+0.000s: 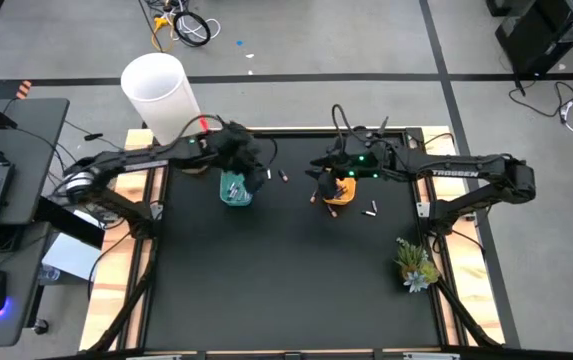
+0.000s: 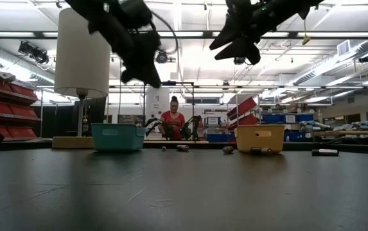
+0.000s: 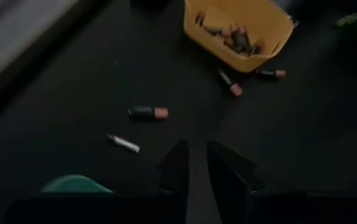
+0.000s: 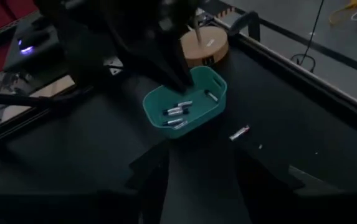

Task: Sort batteries
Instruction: Put the black battery into the yellow bin

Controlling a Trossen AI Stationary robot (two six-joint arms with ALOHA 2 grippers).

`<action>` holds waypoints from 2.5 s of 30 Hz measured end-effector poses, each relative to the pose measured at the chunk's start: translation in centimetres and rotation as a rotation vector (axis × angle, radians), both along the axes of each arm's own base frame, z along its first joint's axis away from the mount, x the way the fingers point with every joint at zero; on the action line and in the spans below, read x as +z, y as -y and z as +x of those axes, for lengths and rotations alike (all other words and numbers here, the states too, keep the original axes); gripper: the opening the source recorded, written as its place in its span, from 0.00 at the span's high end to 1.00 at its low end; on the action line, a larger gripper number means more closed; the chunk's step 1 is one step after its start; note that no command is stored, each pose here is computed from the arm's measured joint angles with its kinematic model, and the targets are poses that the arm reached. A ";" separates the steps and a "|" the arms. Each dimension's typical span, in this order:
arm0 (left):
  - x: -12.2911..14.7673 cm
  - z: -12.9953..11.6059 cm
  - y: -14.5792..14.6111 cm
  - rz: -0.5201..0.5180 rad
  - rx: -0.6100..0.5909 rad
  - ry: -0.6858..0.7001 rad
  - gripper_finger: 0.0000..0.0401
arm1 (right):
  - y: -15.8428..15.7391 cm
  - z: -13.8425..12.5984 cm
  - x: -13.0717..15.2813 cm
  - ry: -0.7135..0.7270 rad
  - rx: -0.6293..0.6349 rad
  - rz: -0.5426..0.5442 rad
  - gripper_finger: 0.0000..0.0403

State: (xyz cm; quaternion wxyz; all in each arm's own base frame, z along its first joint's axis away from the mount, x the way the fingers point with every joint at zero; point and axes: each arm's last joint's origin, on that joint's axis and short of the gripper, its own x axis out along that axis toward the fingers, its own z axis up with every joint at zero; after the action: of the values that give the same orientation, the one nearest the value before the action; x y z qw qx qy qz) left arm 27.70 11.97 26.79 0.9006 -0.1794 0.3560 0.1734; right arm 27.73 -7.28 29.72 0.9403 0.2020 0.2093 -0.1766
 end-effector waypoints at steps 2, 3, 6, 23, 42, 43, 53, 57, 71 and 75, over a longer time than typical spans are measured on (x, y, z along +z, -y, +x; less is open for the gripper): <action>-1.2 0.8 -0.9 -0.060 0.037 -0.022 0.83 | 0.0 -0.4 0.5 0.014 0.001 -0.017 0.54; -1.6 1.2 -1.5 -0.079 0.059 -0.031 0.82 | 0.1 -0.6 0.8 0.019 0.002 -0.034 0.54; -2.3 2.7 -3.1 -0.127 0.108 -0.075 0.81 | 0.6 -1.2 1.3 0.026 -0.004 -0.074 0.55; -6.8 10.6 -6.8 -0.047 -0.191 -0.319 0.62 | 4.0 -2.9 1.6 -0.009 -0.050 -0.174 0.56; -7.6 9.7 -7.6 0.480 -0.888 -0.453 0.62 | 4.1 -2.9 1.7 0.037 0.009 -0.073 0.58; -7.9 9.6 -7.7 0.489 -0.898 -0.456 0.62 | 4.1 -2.9 1.7 0.037 0.011 -0.075 0.58; -9.2 9.5 -7.6 0.502 -0.959 -0.446 0.62 | 4.1 -2.9 1.7 0.040 0.059 -0.080 0.58; -10.4 9.7 -7.6 0.486 -0.986 -0.463 0.62 | 4.0 -2.9 1.7 0.043 0.084 -0.081 0.58; -11.5 10.5 -7.6 0.493 -0.981 -0.480 0.67 | 4.0 -4.3 3.0 0.084 0.081 -0.107 0.58; -11.5 10.5 -7.6 0.461 -0.953 -0.470 0.75 | 4.2 -4.9 3.4 0.096 0.067 -0.129 0.58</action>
State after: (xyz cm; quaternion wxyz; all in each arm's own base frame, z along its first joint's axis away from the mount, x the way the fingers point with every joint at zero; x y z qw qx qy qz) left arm 38.23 19.53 15.30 0.7918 0.2449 0.5410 -0.1429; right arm 22.82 -11.50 33.14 0.9657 0.1421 0.1588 -0.1482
